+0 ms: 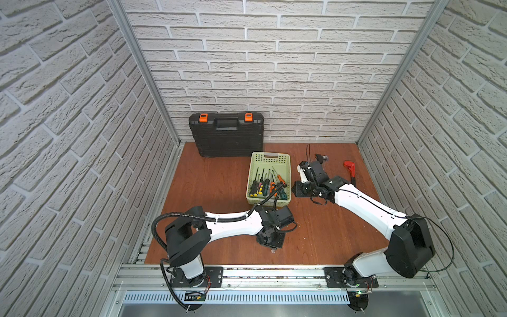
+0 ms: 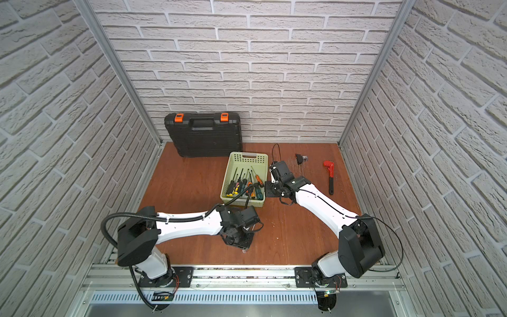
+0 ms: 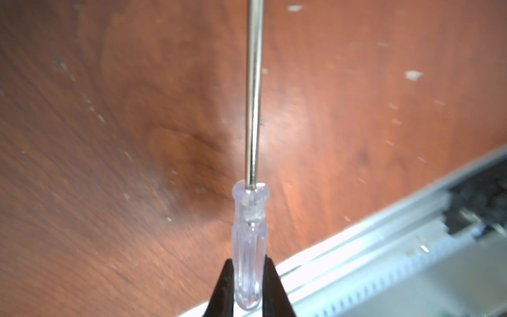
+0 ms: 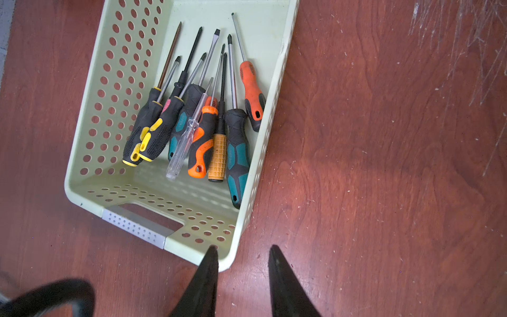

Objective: Put the screwdriver in the bin
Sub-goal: Pick up the screwdriver from the bottom-center of the table, then place the screwdriver in the bin.

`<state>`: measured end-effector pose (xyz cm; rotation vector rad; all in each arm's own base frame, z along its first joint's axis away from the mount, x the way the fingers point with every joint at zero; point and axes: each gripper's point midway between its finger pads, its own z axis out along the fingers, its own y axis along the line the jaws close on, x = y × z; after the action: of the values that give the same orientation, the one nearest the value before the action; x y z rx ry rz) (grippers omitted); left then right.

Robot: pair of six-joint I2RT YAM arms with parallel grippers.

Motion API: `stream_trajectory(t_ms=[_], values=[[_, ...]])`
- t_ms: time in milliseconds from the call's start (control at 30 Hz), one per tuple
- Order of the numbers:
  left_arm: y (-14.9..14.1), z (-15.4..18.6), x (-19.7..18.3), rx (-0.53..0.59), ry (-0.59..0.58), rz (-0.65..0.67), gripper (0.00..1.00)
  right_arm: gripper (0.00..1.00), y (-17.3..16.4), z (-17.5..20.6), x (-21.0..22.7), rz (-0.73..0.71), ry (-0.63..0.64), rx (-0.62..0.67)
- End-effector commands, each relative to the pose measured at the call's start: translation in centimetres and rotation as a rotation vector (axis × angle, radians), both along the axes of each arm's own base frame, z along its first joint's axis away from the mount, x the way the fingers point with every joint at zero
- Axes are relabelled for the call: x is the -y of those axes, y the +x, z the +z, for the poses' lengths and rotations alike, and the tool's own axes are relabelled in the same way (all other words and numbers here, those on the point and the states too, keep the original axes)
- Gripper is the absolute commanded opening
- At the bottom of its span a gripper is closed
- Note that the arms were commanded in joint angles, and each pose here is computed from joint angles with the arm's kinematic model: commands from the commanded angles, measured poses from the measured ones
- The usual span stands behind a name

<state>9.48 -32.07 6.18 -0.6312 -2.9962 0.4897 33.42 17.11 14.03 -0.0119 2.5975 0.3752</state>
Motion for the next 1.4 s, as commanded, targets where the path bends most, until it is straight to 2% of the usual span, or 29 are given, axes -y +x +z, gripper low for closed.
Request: stream_trajectory(t_ms=[0, 133, 367, 433, 533, 633, 700, 867, 967, 1033, 1167, 1367], values=[[-1.9, 2.9, 0.4, -0.025, -0.123, -0.121, 0.04, 0.33, 0.3, 0.1, 0.8, 0.013, -0.049, 0.017], [-2.3, 5.1, 0.2, -0.034, -0.201, -0.128, 0.05, 0.33, 0.1, 0.8, 1.4, 0.014, -0.057, 0.033], [0.6, 11.0, 1.8, -0.015, -0.38, -0.133, 0.05, 0.33, 0.4, 1.9, 1.2, 0.016, -0.047, 0.049], [1.4, 11.5, 1.3, -0.012, -0.372, -0.136, 0.05, 0.33, 0.5, 2.1, 1.3, 0.021, -0.058, 0.052], [3.6, 12.7, 1.0, -0.007, -0.412, -0.085, 0.05, 0.33, 0.8, 3.4, 2.2, 0.013, -0.099, 0.083], [7.2, 14.1, 1.1, 0.045, -0.44, -0.023, 0.05, 0.34, 1.1, 5.4, 2.7, 0.003, -0.096, 0.133], [10.1, 14.4, 1.7, 0.093, -0.416, -0.005, 0.04, 0.33, 1.3, 6.3, 2.4, 0.008, -0.076, 0.154], [18.4, 12.8, 3.0, 0.169, -0.317, 0.116, 0.03, 0.34, 1.3, 6.4, 1.4, 0.042, -0.039, 0.127], [22.3, 11.2, 3.2, 0.222, -0.225, 0.224, 0.04, 0.34, 1.0, 5.9, 1.2, 0.038, -0.012, 0.117], [24.2, 9.9, 3.4, 0.226, -0.209, 0.294, 0.03, 0.34, 0.7, 5.5, 0.9, 0.04, 0.008, 0.111], [26.4, 7.3, 4.0, 0.217, -0.188, 0.359, 0.03, 0.34, 0.6, 4.7, 1.0, 0.042, 0.003, 0.099], [27.2, 3.9, 4.5, 0.19, -0.137, 0.369, 0.04, 0.34, 0.4, 4.4, 1.1, 0.058, -0.012, 0.096]])
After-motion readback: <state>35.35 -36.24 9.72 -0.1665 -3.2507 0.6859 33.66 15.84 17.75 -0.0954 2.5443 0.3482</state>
